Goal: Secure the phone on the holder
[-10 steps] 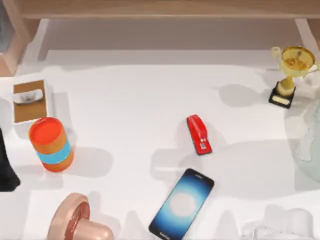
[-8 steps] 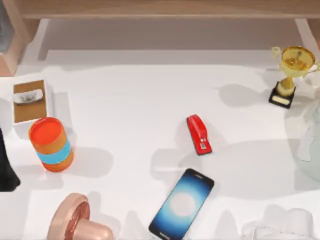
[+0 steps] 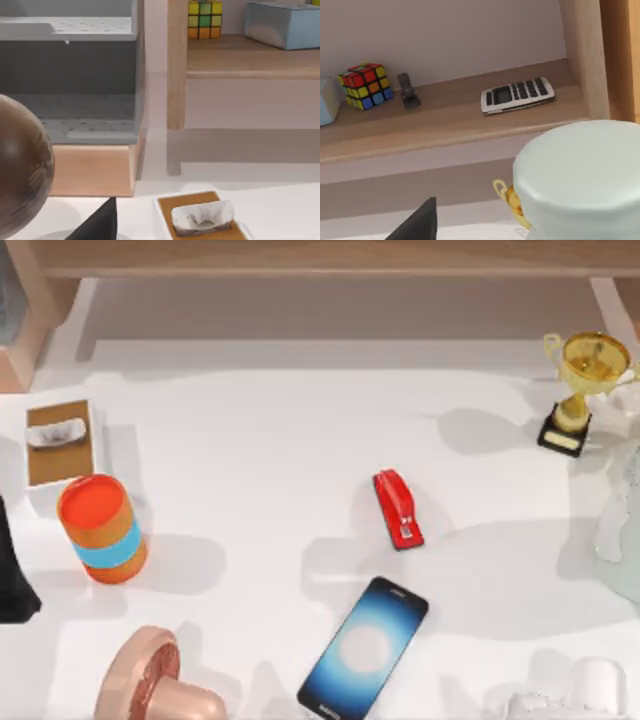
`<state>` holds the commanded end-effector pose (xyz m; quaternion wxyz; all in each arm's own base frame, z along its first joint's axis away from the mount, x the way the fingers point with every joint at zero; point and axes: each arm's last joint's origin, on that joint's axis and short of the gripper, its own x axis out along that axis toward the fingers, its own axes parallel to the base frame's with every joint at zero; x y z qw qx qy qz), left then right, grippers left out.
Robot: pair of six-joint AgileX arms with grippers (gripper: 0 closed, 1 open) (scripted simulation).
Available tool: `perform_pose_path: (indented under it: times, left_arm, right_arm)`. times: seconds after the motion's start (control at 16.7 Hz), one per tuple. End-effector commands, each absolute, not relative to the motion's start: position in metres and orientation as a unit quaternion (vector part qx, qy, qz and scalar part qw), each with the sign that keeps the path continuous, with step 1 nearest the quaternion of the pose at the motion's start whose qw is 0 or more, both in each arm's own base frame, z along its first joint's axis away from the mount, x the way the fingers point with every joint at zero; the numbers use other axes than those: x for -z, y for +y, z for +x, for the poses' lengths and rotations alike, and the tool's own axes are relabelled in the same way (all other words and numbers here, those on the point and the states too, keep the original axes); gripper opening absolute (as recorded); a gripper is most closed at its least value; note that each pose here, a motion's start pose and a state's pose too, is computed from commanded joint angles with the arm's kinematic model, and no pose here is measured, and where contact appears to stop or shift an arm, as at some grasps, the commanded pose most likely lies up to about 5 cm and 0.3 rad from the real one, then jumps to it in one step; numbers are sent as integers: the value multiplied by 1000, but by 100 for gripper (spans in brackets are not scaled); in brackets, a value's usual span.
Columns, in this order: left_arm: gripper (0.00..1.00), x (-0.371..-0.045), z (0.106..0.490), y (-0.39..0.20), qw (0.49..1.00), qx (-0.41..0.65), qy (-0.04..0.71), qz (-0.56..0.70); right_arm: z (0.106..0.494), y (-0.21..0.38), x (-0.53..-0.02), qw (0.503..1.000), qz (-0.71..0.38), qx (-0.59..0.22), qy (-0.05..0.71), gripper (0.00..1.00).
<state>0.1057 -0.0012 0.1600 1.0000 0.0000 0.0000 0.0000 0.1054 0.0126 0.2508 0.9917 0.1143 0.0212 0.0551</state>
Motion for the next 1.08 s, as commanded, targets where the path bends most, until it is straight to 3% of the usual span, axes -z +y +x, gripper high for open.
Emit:
perform_pose_path:
  times: [0.18, 0.42, 0.78, 1.08]
  left_arm:
    - [100, -160, 106, -1, 1000, 0, 0, 0]
    - [100, -160, 106, -1, 1000, 0, 0, 0]
    - [100, -160, 106, -1, 1000, 0, 0, 0]
    - [100, -160, 106, -1, 1000, 0, 0, 0]
  right_arm:
    - [121, 28, -305, 974, 190, -92, 82, 100]
    - [173, 74, -338, 921, 271, -109, 257, 100]
    - [243, 187, -270, 782, 269, 20, 562, 100]
    - [242, 263, -198, 698, 217, 157, 664, 100]
